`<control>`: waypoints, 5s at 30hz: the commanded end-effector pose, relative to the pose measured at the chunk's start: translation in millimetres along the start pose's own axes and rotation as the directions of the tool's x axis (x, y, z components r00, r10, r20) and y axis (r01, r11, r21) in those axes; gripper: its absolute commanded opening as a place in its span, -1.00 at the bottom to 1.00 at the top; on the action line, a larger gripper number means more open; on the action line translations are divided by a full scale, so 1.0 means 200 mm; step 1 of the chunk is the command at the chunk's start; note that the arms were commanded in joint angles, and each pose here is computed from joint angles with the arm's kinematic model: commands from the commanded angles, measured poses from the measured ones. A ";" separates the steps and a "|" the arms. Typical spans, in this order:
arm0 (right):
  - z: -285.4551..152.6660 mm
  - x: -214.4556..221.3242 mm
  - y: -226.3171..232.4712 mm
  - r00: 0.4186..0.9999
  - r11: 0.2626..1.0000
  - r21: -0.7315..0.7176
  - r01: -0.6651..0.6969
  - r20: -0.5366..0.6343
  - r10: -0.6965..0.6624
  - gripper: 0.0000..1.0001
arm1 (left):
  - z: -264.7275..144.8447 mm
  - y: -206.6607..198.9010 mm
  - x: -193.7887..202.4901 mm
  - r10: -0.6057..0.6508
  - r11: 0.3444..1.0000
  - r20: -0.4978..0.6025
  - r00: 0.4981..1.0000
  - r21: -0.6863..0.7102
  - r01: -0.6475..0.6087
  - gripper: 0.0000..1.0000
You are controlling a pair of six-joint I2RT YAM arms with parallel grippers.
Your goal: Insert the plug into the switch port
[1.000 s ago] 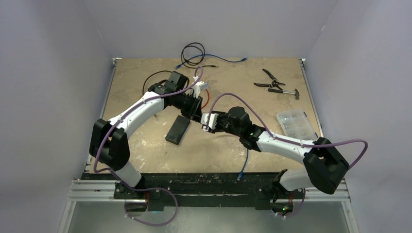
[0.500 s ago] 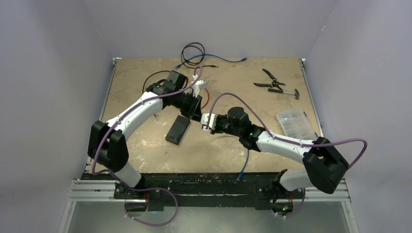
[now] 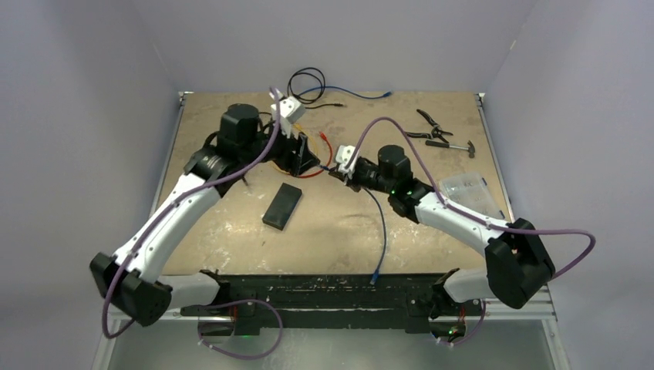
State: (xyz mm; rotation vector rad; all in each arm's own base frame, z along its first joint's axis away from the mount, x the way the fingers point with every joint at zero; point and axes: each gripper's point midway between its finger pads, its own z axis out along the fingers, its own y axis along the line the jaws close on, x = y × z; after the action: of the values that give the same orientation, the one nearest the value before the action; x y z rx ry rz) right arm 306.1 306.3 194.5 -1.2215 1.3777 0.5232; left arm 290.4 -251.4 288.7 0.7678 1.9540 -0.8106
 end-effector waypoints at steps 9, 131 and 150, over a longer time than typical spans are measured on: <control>-0.12 -0.39 -0.06 0.949 0.969 -0.203 -0.143 0.249 0.192 -0.99 | -0.32 -0.11 -0.36 0.335 0.941 0.527 0.781 -0.142 -0.308 0.72; -0.27 -0.33 -0.20 0.976 0.999 -0.030 0.014 0.219 -0.007 0.78 | 0.23 -0.07 0.26 0.386 0.858 0.310 0.869 0.226 -0.462 -1.00; -0.14 -0.25 -0.04 0.976 0.950 -0.310 -0.017 0.202 0.083 0.06 | 0.22 -0.11 0.27 0.394 0.837 0.333 0.857 0.256 -0.484 -1.00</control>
State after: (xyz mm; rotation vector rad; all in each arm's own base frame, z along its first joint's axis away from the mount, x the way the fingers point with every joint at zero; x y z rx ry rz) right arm 292.8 289.6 222.6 -1.3108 1.2812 0.8841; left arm 275.2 -285.2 218.8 1.1942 1.3893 -0.8756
